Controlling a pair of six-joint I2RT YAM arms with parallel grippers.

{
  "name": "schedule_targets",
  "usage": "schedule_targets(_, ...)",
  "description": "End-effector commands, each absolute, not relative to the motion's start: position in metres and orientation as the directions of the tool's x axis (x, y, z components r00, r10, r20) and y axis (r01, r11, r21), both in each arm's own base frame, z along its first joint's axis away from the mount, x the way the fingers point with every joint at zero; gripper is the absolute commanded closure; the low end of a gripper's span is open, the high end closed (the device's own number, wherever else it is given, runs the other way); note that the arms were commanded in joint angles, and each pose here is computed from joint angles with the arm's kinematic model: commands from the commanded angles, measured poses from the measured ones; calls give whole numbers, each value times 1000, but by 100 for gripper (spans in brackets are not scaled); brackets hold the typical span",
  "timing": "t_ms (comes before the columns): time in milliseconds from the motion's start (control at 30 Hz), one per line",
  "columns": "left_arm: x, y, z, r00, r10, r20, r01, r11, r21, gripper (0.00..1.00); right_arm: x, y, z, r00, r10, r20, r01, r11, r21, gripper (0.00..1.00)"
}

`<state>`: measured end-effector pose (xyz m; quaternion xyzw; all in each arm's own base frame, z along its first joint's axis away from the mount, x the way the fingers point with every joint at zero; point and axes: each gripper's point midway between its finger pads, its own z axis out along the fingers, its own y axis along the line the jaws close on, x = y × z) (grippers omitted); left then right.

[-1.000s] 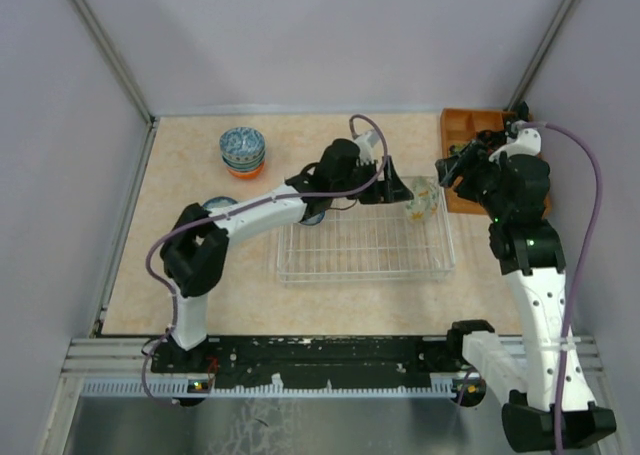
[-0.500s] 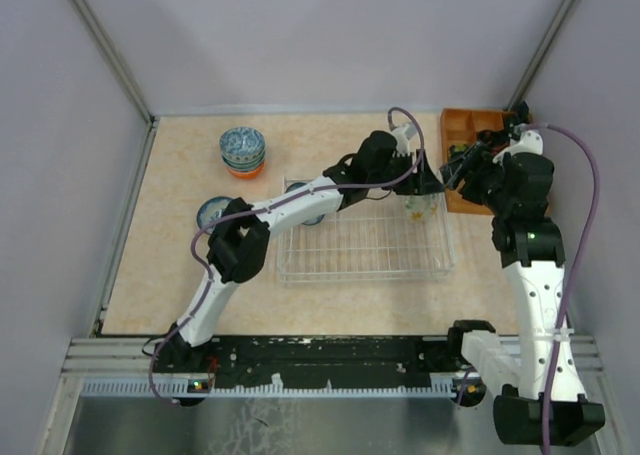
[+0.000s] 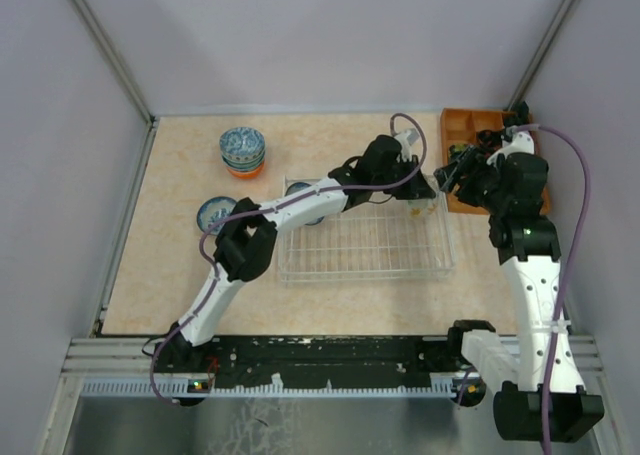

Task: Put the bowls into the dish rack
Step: Pick up the bowl from the dish rack.

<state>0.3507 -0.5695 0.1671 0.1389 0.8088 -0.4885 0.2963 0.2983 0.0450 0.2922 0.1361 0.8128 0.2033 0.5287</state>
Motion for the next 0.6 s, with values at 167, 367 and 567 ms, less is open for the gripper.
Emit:
schedule_targets(167, 353, -535, 201, -749, -126, -651, 534, 467, -704, 100, 312, 48, 294, -410, 430, -805, -40, 873, 486, 36)
schedule_targets(367, 344, -498, 246, -725, -189, -663, 571, 373, -731, 100, 319, 47, 290, -436, 465, -770, -47, 843, 536, 36)
schedule_targets(567, 316, -453, 310, -706, -299, -641, 637, 126, -760, 100, 328, 55, 283, -506, 544, -669, -135, 716, 685, 40)
